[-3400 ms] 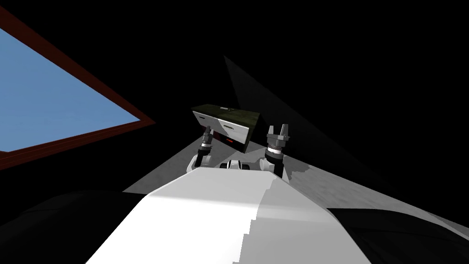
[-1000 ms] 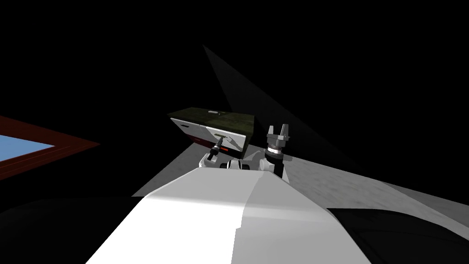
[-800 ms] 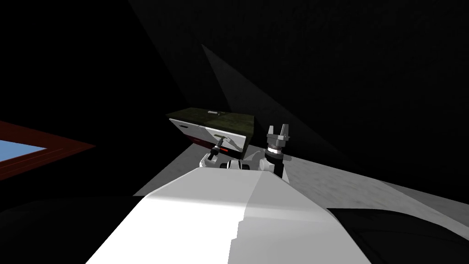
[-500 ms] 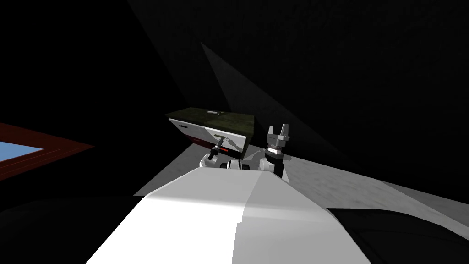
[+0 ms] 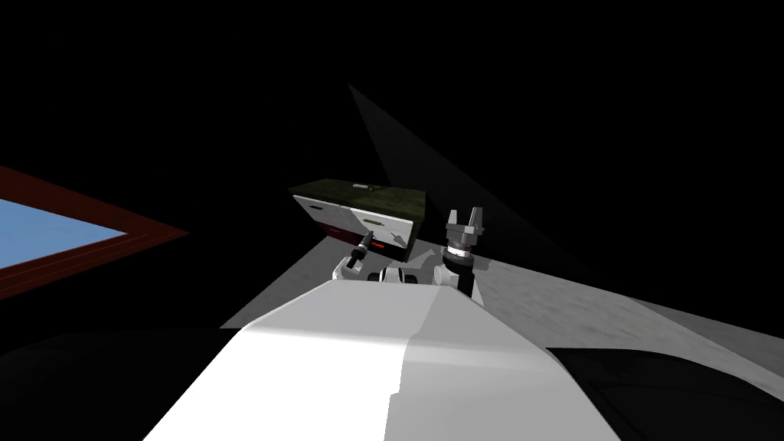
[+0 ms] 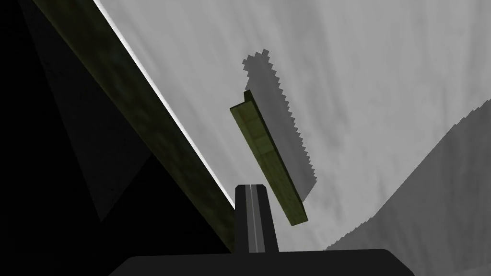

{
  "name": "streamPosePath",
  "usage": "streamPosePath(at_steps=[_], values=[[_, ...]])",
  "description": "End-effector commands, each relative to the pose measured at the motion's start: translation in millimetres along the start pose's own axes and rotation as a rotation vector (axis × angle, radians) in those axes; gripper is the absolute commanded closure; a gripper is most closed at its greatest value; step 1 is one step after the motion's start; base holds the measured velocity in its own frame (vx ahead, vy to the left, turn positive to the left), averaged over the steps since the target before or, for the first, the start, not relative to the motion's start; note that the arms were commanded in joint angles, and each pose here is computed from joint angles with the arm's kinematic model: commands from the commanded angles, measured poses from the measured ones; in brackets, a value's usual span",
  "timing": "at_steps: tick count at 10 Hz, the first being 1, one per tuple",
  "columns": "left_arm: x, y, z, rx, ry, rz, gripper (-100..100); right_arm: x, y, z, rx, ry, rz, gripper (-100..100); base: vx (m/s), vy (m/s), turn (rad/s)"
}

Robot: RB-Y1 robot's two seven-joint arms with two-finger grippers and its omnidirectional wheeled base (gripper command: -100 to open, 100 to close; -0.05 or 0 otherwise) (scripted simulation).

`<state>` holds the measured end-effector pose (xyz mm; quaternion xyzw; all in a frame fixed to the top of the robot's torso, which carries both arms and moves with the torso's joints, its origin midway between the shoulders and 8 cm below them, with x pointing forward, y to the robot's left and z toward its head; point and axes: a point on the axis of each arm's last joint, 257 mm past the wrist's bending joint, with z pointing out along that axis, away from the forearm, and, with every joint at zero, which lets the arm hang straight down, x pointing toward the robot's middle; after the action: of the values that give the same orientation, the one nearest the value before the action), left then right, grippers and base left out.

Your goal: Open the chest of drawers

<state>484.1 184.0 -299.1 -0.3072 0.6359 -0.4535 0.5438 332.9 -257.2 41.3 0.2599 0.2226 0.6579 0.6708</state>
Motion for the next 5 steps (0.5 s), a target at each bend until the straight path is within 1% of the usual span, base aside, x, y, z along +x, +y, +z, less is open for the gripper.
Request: streamPosePath(at_steps=[1, 3, 4, 5], values=[[-2.4, -0.7, 6.3, -0.01, 0.0, 0.001, -100, 0.0, 0.0, -0.1, 0.0, 0.0, 0.0, 0, 0.153, -0.03, -0.052], [-4.5, -1.2, 11.7, -0.018, 0.0, 0.001, -100, -0.1, 0.1, -0.1, 0.0, 0.0, 0.0, 0, 0.165, -0.01, -0.045], [-3.8, -1.2, 9.7, -0.014, 0.0, 0.002, -100, -0.1, 0.0, -0.1, 0.0, 0.0, 0.0, 0, 0.085, -0.008, -0.008], [-4.0, -1.2, 10.2, -0.016, 0.0, 0.001, -100, 0.0, 0.1, -0.1, 0.0, 0.0, 0.0, 0, 0.023, -0.002, 0.003]])
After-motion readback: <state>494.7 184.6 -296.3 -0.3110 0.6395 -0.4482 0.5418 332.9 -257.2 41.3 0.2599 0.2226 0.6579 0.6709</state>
